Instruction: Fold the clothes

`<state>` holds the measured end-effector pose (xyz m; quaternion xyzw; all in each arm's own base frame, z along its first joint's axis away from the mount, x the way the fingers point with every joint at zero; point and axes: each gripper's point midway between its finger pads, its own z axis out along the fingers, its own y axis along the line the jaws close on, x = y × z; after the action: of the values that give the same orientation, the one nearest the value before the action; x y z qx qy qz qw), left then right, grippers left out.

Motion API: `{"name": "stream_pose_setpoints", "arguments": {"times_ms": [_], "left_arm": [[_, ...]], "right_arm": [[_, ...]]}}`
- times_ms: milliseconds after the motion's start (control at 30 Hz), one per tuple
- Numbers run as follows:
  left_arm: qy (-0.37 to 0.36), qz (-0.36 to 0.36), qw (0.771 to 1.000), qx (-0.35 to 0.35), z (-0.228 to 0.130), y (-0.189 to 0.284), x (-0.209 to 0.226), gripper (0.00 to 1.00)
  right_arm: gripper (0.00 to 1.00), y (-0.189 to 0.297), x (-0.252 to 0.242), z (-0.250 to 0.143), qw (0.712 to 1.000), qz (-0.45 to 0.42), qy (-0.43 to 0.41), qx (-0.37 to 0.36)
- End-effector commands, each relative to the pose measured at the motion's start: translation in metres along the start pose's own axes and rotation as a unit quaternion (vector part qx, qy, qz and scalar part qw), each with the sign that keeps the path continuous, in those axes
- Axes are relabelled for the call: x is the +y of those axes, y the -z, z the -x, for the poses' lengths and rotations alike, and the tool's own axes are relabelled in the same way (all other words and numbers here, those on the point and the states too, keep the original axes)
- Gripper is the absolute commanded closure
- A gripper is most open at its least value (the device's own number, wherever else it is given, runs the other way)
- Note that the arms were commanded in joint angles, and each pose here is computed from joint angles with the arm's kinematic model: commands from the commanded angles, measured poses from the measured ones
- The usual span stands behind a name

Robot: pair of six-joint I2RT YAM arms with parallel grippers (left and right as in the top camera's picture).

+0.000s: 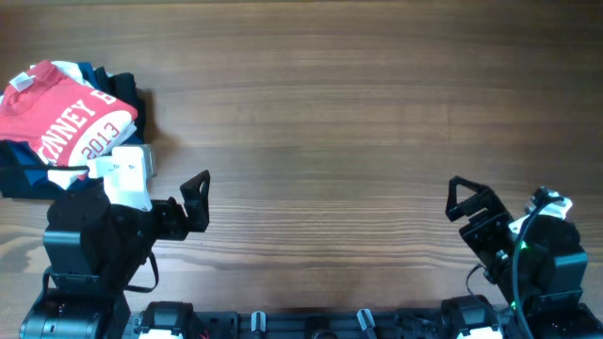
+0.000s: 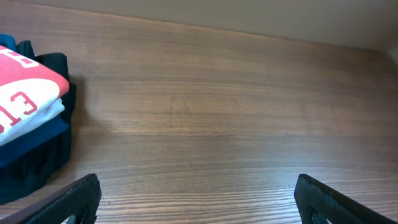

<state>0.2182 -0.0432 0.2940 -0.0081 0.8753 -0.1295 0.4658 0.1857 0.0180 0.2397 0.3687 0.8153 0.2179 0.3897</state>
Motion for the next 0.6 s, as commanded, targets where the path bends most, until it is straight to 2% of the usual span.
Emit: {"name": "stream_pose_setpoints", "arguments": {"times_ms": [0,33,100,233,367,467,567], "left_arm": [[0.004,0.003,1.000,0.003,-0.003,-0.001,0.001,0.00],[0.004,0.003,1.000,0.003,-0.003,-0.001,0.001,0.00],[0.004,0.003,1.000,0.003,-0.003,-0.001,0.001,0.00],[0.004,0.003,1.000,0.003,-0.003,-0.001,0.001,0.00],[0.004,0.003,1.000,0.003,-0.003,-0.001,0.001,0.00],[0.004,0.003,1.000,0.003,-0.003,-0.001,0.001,0.00],[0.004,0.003,1.000,0.003,-0.003,-0.001,0.001,0.00]], "right_arm": [[0.00,0.001,-0.009,-0.002,1.000,-0.016,-0.016,-0.002],[0.00,0.001,-0.010,0.000,1.000,-0.017,-0.004,-0.006],[0.00,0.002,-0.003,0.005,0.997,0.000,0.073,-0.021],[0.00,0.003,0.013,0.012,0.978,0.036,0.198,-0.048],[0.00,0.002,0.034,0.008,0.944,0.113,0.299,-0.084],[0.00,0.000,0.047,-0.005,0.902,0.183,0.371,-0.121],[0.00,-0.007,0.050,-0.017,0.875,0.234,0.397,-0.149]]}}
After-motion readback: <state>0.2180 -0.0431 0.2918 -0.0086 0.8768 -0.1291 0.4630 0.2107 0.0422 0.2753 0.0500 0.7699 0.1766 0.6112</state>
